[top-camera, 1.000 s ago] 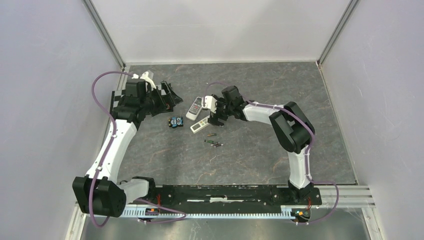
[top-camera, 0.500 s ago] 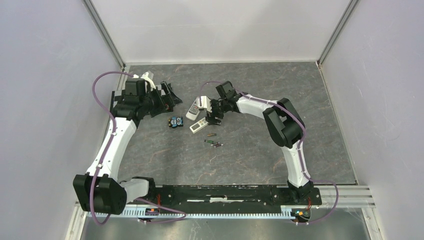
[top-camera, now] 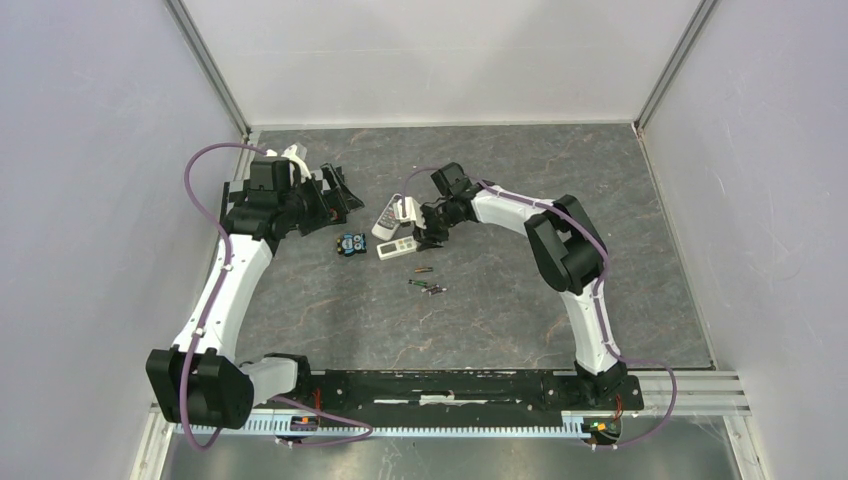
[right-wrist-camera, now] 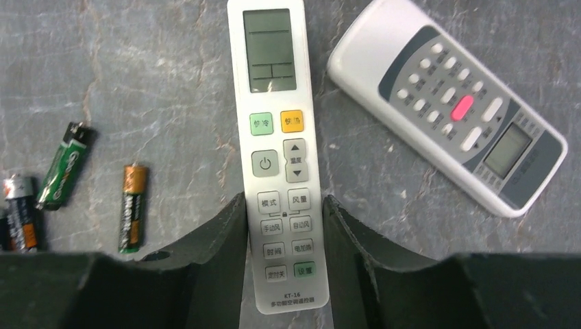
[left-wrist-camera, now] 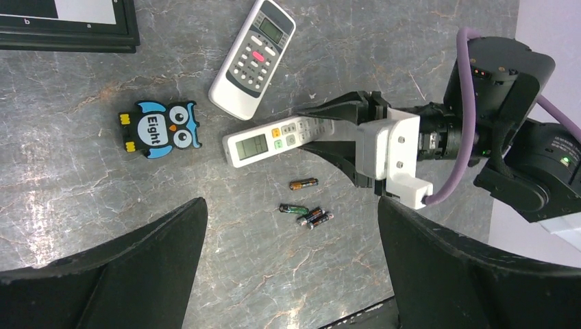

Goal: Load the batteries into the remote control

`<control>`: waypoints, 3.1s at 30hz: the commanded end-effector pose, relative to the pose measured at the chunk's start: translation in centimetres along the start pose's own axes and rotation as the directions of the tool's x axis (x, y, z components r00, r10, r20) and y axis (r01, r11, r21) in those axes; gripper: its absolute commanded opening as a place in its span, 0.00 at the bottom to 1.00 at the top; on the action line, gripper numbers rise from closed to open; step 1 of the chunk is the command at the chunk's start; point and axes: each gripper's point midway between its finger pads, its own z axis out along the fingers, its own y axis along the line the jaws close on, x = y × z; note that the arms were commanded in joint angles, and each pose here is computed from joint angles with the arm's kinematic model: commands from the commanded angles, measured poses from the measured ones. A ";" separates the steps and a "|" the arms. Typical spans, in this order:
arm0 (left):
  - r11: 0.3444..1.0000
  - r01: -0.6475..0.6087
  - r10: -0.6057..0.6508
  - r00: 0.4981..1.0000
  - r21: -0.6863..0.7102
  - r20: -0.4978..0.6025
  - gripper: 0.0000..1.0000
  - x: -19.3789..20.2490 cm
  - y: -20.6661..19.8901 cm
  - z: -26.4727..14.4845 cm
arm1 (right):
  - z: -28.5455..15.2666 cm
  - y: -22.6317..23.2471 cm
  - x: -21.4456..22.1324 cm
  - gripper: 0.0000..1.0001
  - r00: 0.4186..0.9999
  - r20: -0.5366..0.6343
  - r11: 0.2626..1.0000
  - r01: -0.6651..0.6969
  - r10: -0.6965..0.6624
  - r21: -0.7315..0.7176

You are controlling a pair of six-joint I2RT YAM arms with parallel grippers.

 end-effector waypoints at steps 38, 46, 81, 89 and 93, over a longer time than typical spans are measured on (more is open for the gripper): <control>0.880 0.224 -0.151 0.968 0.418 -0.200 1.00 7.0 -4.9 4.1 | -12.4 5.8 -12.0 0.07 0.558 0.657 0.774 -0.630 0.507 -0.062; 0.849 0.301 -0.192 0.941 0.434 -0.278 1.00 8.3 -8.0 4.4 | -10.6 5.7 -12.8 0.07 0.591 0.629 0.760 -0.650 0.506 -0.002; 0.744 0.668 -0.607 0.693 0.027 -0.389 0.02 9.9 -7.1 4.9 | -17.1 9.0 -14.7 0.98 0.861 0.481 0.786 -0.179 -0.166 0.591; 0.666 0.746 -0.688 0.609 -0.011 -0.395 0.02 9.3 -8.1 2.8 | -15.7 11.0 -14.8 0.96 0.905 0.264 0.726 0.069 -0.335 0.684; 0.639 0.769 -0.715 0.585 -0.018 -0.382 0.02 9.2 -8.2 1.9 | -14.6 10.6 -14.1 0.91 0.929 0.201 0.693 0.077 -0.311 0.717</control>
